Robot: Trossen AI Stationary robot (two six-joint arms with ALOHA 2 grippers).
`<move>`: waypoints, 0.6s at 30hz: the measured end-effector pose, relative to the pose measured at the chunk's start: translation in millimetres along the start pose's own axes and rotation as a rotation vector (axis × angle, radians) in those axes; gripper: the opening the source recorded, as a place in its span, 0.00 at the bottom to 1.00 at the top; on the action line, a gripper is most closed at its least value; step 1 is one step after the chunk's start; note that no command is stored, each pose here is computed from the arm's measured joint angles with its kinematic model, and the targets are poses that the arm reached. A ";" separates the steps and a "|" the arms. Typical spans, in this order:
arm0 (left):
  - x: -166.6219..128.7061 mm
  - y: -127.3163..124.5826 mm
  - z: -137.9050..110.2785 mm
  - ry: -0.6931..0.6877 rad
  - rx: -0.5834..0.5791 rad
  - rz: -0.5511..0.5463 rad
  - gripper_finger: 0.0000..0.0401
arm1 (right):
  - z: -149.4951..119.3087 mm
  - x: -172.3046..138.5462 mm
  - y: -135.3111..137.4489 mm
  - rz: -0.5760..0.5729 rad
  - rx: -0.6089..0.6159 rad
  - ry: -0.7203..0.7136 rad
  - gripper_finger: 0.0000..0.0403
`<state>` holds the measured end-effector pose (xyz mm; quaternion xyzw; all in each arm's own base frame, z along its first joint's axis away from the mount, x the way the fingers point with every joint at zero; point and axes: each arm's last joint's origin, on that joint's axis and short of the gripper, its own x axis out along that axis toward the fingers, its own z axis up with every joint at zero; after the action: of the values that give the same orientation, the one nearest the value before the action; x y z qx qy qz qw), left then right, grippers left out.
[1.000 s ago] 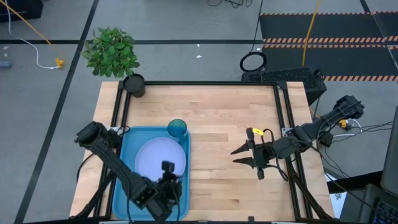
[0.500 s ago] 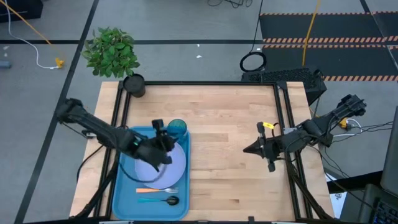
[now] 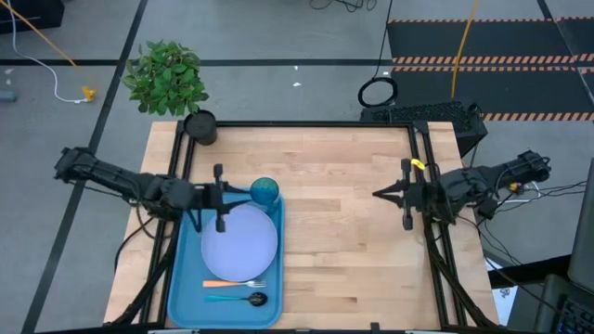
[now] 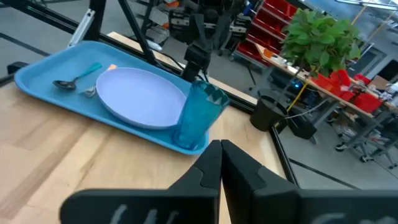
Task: Pick and place plate/cup/fork/spoon on tray
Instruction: Return to Home Position
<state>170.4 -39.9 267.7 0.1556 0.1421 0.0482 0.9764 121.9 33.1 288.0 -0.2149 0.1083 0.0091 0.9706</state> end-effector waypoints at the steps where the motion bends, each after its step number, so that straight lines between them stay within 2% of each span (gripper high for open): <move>1: -3.4 1.5 -2.8 -0.027 -0.007 -0.009 0.24 | -3.1 -0.6 -0.6 -0.008 0.002 0.003 0.00; 8: -15.0 6.8 -35.4 -0.141 -0.038 -0.017 0.24 | -26.0 -2.6 0.1 -0.028 0.015 0.017 0.00; 18: -20.4 6.4 -74.1 -0.185 -0.121 -0.078 0.24 | -45.7 1.7 1.5 -0.055 0.031 0.067 0.00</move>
<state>128.9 -15.1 207.6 0.0944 0.0542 0.0040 0.9940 114.1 15.2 246.7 -0.2030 0.1349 -0.0267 0.9695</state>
